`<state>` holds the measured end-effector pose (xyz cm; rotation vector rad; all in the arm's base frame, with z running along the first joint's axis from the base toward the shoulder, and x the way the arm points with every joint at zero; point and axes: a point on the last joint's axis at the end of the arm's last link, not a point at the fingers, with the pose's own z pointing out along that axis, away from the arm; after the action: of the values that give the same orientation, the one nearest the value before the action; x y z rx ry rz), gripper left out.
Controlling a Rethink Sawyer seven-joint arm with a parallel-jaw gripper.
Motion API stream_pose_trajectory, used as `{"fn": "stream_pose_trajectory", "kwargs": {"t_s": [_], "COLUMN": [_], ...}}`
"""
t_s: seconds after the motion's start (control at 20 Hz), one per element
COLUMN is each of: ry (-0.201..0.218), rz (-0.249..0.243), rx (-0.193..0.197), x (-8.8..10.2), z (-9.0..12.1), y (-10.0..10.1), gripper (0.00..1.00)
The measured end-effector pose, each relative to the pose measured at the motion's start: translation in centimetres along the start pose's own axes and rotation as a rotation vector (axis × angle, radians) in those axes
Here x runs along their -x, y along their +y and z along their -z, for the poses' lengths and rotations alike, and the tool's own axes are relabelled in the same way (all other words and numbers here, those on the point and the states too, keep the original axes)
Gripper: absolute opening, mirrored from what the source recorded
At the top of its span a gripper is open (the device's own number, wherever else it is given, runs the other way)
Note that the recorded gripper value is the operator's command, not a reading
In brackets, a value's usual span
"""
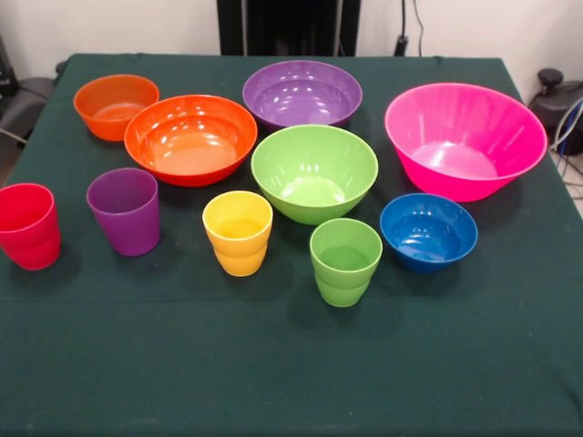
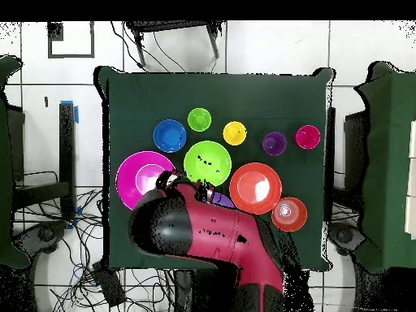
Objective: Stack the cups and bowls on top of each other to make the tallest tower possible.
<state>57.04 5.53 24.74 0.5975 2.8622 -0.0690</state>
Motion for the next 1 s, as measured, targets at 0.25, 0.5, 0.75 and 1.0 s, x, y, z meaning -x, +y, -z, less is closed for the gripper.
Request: {"fn": "stream_pose_trajectory", "kwargs": {"t_s": [0.25, 0.5, 0.75, 1.0], "ry": [0.000, -0.014, -0.025, -0.051], "rz": [-0.019, -0.029, -0.053, -0.113], "rx": [-0.010, -0.017, -0.021, -0.020], "x": [1.4, 2.7, 4.4, 6.8], "z": [-1.8, -4.0, -6.6, -10.7], "y": [-0.9, -1.5, -2.8, -6.2], "gripper": [1.00, 1.00, 1.00, 1.00]}}
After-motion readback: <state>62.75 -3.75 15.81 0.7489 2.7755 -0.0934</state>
